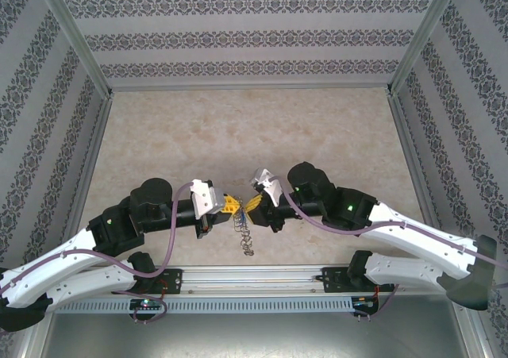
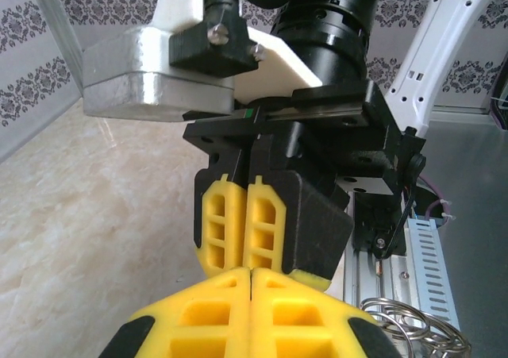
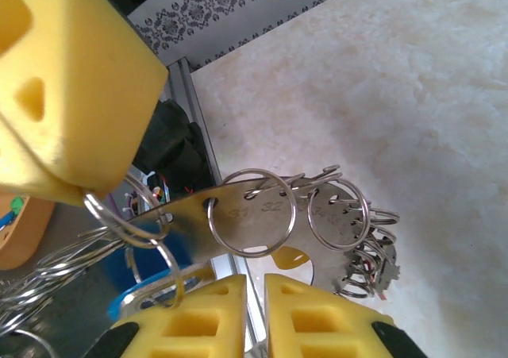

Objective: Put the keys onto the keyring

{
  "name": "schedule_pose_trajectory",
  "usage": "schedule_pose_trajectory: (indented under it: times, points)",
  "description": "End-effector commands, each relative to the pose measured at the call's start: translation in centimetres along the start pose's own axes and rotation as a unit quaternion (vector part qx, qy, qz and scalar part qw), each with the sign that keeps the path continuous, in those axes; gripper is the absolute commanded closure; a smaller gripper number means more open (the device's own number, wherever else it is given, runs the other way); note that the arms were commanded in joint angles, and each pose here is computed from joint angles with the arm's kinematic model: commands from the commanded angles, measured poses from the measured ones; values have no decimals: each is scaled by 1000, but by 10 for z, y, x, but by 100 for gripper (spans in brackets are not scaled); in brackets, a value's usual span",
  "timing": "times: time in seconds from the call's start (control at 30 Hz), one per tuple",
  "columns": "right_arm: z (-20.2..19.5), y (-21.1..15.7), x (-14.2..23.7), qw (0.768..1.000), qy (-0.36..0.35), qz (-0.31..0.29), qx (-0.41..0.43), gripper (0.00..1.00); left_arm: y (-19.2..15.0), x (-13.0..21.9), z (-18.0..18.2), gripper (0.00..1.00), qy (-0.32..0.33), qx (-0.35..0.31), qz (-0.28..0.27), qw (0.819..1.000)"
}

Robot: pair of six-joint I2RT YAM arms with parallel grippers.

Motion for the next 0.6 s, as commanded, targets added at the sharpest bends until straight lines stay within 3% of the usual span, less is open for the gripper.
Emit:
schedule_pose_trajectory:
  times: [0.0,0.13,0.33,0.43,0.57]
  points:
    - [4,6,4,1000,17,-11,6,88,25,7,-5,100,-11,-22,-55,998]
    - [7,1,11,1000,16,-16,13,86,24,8,-6,100,-13,-25,-56,998]
    - [4,-12,42,998,-48,-28,35,62,25,13,-10,100,-28,-32,-70,997]
    - [11,-2,63,991,-59,-92,79,54,28,13,-14,100,-44,-33,-83,995]
    - [34,17,73,969,-16,-186,162,49,31,10,-18,100,-65,-25,-92,993]
Point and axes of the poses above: each hand's point on the last joint's axis, 136 mm out from that joint toward the fingers, its own x axis back along the fingers, its own z axis along the line the jaws close on, y = z × x, the point moved 6 cm from there along x, back along the fingers, and after that the axes turned 7 degrees about x, right-handed, at the moved point
